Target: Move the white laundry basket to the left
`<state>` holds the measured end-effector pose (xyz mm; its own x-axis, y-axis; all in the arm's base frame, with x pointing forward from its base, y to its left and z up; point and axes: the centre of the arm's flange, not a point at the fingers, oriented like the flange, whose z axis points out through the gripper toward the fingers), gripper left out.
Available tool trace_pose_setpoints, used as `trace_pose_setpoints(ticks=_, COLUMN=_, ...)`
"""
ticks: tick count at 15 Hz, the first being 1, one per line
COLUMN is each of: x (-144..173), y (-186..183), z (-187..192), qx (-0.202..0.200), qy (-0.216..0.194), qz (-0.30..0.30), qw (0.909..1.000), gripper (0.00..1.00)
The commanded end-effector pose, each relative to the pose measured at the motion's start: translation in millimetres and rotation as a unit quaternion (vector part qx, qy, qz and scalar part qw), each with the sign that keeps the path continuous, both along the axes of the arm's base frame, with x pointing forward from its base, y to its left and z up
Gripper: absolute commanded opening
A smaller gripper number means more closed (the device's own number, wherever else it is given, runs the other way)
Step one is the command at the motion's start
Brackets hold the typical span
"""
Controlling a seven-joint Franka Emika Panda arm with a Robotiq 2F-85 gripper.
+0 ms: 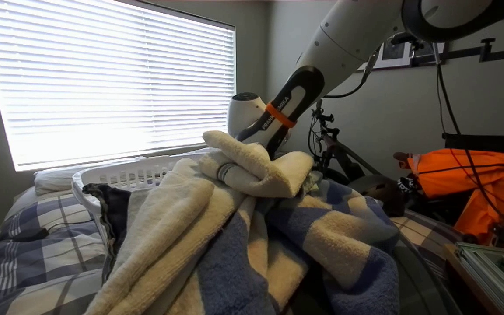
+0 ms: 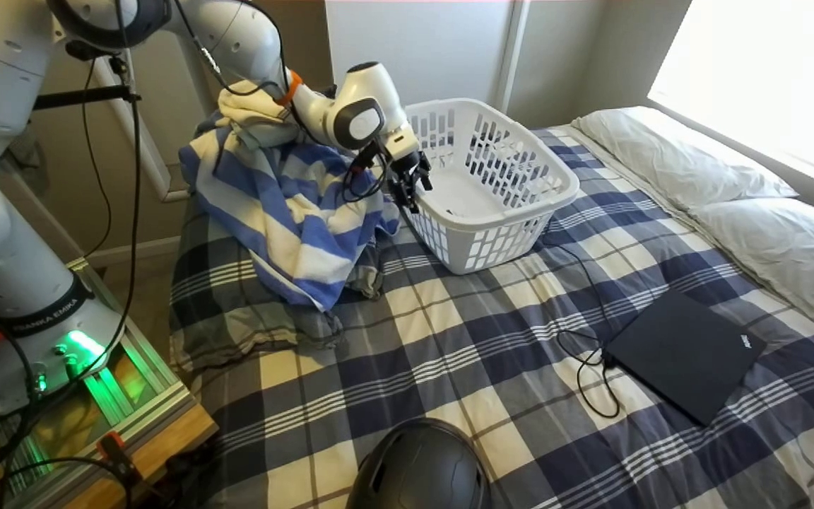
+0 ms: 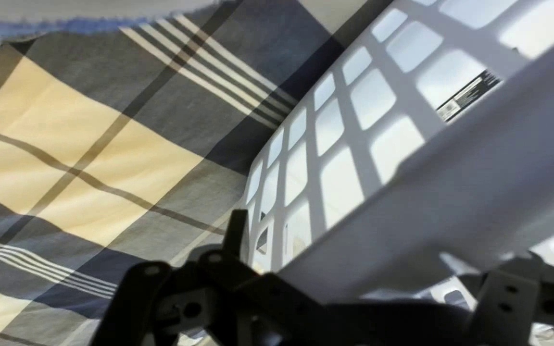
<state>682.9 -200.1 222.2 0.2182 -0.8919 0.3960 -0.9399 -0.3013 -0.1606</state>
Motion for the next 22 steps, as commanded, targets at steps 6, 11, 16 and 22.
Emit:
trace_pose_setpoints(ticks=6, x=-22.7, y=37.4, z=20.7, qx=-0.040, qy=-0.078, qz=0.014, qw=0.9960, gripper=1.00)
trace_pose_setpoints(ticks=11, x=-12.2, y=23.2, z=32.6, qx=-0.061, qy=-0.112, qz=0.007, qw=0.9918, gripper=1.00)
trace_pose_setpoints(ticks=16, x=-18.5, y=24.1, z=43.9, qx=-0.077, qy=-0.136, qz=-0.002, qw=0.9877, gripper=1.00)
trace_pose_setpoints(ticks=22, x=-18.7, y=23.7, z=44.3, qx=-0.078, qy=-0.137, qz=-0.002, qw=0.9875, gripper=1.00)
